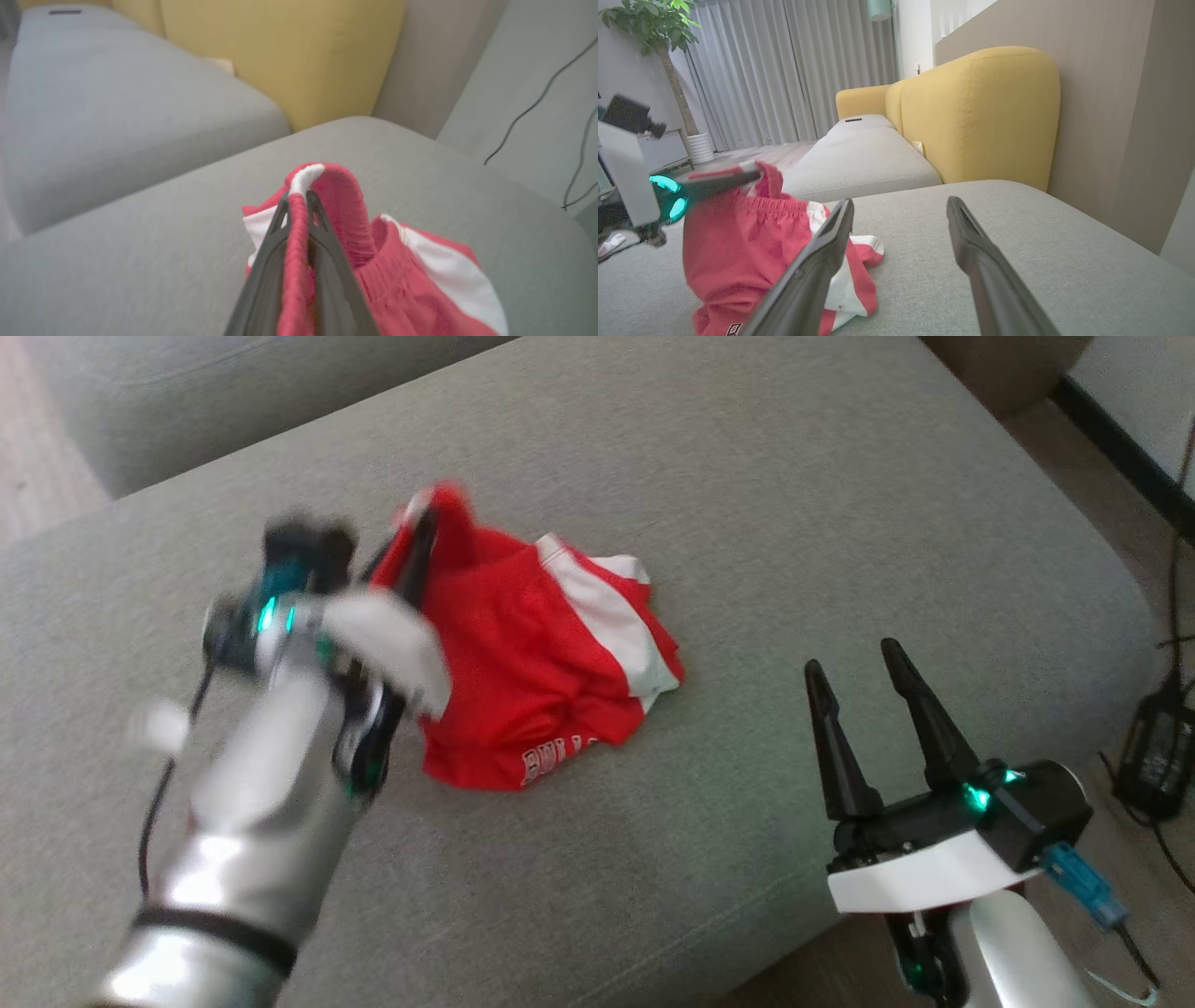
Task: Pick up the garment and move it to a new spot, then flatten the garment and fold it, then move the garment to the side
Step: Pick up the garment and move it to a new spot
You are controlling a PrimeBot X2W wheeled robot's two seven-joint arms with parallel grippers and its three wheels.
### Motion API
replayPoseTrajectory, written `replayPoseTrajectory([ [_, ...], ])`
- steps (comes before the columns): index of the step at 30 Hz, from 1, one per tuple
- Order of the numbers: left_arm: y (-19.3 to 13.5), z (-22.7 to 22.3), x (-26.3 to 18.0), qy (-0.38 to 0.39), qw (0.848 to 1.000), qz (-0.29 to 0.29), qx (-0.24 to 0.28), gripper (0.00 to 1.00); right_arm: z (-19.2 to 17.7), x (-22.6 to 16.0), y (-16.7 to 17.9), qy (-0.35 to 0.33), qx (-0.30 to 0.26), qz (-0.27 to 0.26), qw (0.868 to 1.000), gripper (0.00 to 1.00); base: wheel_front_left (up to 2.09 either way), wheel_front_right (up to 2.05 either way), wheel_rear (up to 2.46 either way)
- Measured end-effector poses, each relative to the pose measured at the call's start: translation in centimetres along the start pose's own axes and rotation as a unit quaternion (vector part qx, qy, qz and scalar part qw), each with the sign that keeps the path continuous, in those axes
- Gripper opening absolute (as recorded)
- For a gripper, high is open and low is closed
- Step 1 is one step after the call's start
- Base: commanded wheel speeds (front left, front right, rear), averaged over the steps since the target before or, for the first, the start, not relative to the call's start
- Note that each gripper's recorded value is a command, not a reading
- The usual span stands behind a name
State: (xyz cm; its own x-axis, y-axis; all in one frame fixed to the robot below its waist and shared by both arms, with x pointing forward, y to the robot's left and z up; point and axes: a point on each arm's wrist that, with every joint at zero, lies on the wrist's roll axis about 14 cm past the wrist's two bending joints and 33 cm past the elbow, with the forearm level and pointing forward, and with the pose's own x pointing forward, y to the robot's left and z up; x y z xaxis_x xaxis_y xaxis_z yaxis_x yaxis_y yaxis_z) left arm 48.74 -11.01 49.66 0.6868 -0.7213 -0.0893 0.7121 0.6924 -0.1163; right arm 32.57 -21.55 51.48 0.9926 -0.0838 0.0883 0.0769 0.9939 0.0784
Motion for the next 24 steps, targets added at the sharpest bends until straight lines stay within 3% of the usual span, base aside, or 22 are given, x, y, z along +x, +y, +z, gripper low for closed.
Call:
replayPoseTrajectory([
  [4, 2.2, -5.2, -3.4, 0.039, 0.996, 0.057, -0.054, 0.00, -0.3, 0.6, 0.6, 0.003, 0.004, 0.011, 1.000, 1.00, 0.00, 0.00, 0.00],
  [8, 2.7, -7.3, -5.8, 0.051, 0.991, 0.086, -0.085, 0.00, -0.6, 1.2, 1.4, 0.005, 0.007, 0.024, 1.000, 1.00, 0.00, 0.00, 0.00],
  [9, 2.8, -7.9, -7.3, 0.050, 0.989, 0.101, -0.097, 0.91, -1.0, 1.5, 2.0, 0.009, 0.009, 0.035, 0.999, 1.00, 0.00, 0.00, 0.00],
  [10, 3.0, -8.0, -8.1, 0.048, 0.987, 0.113, -0.102, 1.00, -1.2, 1.5, 2.4, 0.012, 0.009, 0.041, 0.999, 1.00, 0.00, 0.00, 0.00],
  [18, 4.8, -4.4, -16.0, -0.048, 0.970, 0.214, -0.105, 1.00, -2.8, 1.0, 5.1, 0.032, 0.019, 0.083, 0.996, 1.00, 0.00, 0.00, 0.00],
  [24, 5.0, -1.3, -22.5, -0.104, 0.956, 0.274, -0.030, 1.00, -2.9, 0.6, 6.9, 0.034, 0.027, 0.111, 0.993, 1.00, 0.00, 0.00, 0.00],
])
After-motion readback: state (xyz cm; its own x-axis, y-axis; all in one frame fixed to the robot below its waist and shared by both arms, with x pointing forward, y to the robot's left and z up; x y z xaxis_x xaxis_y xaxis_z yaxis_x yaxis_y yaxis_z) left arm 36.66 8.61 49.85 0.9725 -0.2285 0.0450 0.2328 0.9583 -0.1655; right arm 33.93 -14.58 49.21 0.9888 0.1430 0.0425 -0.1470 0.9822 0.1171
